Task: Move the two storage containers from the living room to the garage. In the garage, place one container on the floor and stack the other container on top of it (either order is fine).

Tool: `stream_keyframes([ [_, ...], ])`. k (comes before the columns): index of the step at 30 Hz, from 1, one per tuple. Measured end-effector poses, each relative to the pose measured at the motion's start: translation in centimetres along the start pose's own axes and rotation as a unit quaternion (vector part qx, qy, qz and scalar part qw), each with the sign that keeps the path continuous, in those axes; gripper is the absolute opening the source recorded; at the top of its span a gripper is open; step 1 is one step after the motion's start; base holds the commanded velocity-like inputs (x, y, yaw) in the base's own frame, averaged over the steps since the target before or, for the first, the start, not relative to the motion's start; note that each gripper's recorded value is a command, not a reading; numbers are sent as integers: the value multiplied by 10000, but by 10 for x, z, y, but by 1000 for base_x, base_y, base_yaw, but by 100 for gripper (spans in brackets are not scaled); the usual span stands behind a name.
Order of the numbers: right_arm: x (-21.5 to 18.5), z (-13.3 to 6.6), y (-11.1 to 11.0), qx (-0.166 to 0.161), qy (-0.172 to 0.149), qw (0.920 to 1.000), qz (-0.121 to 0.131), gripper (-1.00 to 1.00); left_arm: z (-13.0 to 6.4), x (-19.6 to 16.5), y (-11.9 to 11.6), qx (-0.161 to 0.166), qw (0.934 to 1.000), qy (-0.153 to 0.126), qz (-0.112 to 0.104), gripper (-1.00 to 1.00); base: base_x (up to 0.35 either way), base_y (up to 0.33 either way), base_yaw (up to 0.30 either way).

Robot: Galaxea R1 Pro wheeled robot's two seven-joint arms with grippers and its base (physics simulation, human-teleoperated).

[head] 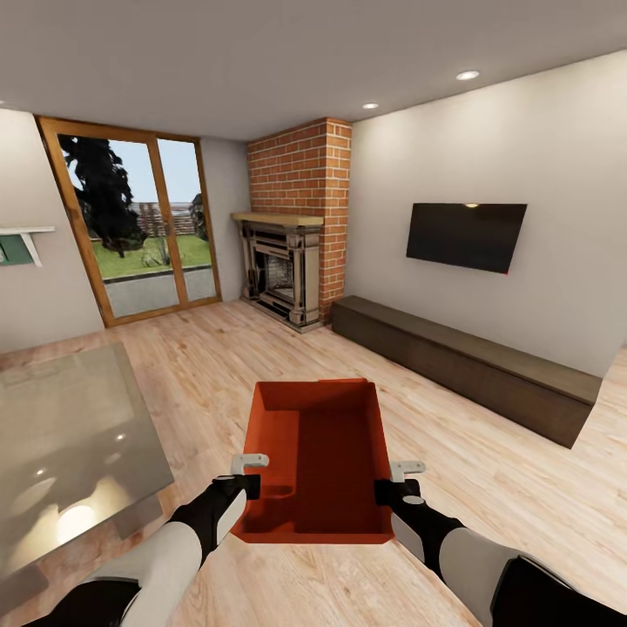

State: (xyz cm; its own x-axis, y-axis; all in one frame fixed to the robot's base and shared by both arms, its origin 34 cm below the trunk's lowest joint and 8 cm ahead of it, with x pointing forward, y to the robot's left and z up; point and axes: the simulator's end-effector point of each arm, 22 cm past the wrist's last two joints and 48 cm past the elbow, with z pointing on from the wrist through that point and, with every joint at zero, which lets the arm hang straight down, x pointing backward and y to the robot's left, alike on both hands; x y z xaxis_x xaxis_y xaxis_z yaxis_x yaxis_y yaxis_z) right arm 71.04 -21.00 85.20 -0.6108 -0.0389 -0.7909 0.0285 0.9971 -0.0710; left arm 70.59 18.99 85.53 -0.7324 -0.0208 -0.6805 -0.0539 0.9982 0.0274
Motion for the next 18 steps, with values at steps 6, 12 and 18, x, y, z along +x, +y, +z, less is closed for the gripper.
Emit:
stream_keyframes([
  [6, 0, 0, 0, -1, 0, 10000, -1, -100, 0, 0, 0, -2, 10000, 0, -1, -100, 0, 0, 0],
  [12, 0, 0, 0, -1, 0, 10000, 0, -100, 0, 0, 0, -1, 10000, 1, -1, -100, 0, 0, 0],
  [18, -1, 0, 0, 0, -10, 10000, 0, -100, -1, -1, 0, 0, 10000, -10, -1, -100, 0, 0, 0],
])
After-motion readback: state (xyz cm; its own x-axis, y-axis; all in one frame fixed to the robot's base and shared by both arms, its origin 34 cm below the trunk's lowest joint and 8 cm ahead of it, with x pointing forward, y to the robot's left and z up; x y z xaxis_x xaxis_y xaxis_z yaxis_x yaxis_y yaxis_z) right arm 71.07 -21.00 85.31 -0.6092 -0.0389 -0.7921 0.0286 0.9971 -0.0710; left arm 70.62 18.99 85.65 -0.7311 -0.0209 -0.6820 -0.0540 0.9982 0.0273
